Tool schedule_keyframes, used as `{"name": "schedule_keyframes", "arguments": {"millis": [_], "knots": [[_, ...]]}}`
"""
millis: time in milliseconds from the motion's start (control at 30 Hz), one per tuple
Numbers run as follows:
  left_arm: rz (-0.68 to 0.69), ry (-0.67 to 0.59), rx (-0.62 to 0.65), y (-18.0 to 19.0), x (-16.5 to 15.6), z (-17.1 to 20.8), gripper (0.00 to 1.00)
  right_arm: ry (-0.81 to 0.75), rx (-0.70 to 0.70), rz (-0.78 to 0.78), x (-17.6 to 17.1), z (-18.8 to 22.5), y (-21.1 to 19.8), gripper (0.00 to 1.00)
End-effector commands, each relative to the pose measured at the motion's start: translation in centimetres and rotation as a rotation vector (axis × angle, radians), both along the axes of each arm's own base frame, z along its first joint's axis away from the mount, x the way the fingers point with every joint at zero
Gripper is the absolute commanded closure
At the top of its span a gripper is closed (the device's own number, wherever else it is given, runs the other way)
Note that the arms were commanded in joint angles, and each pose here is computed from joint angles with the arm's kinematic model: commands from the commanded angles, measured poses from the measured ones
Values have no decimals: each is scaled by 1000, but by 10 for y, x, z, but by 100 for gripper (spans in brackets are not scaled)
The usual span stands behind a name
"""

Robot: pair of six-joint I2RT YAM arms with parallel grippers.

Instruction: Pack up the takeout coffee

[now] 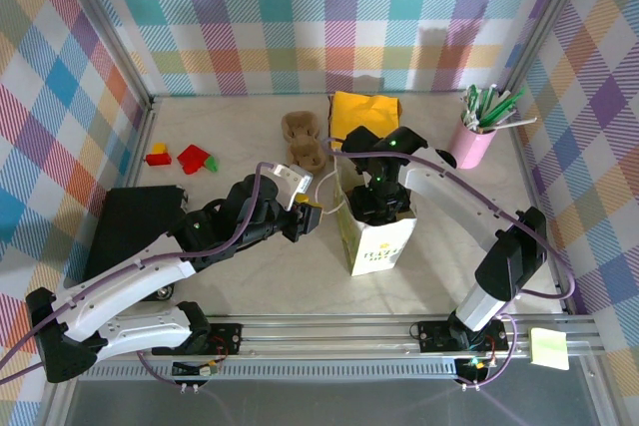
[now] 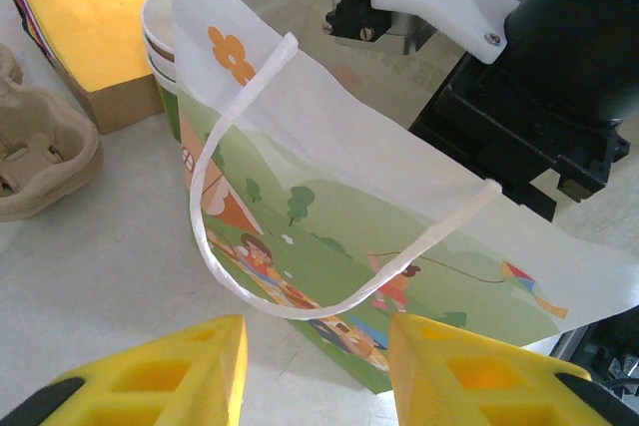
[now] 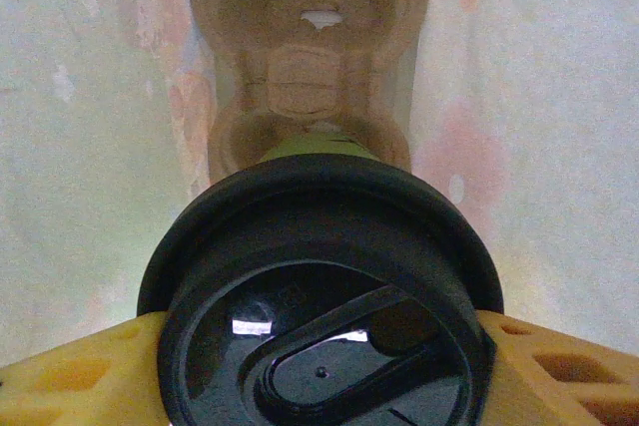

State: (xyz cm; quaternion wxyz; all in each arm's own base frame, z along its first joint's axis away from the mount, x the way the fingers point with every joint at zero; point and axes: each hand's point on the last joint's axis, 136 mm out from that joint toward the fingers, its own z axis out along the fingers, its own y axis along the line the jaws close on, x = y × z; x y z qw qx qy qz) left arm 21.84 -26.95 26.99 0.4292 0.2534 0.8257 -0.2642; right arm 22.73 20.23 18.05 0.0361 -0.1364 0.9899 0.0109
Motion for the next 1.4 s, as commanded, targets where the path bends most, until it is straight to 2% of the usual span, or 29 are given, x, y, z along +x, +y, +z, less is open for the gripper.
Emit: {"name": "schedule_keyframes", "arguments": {"millis": [0,1367], "knots": [[2,0,-25,-1,1,2,58,-8,11,-13,-2,0,1,39],[-1,10,-21,-3,2,-5,58,10,23,-16,-2,-28,7,40]]}}
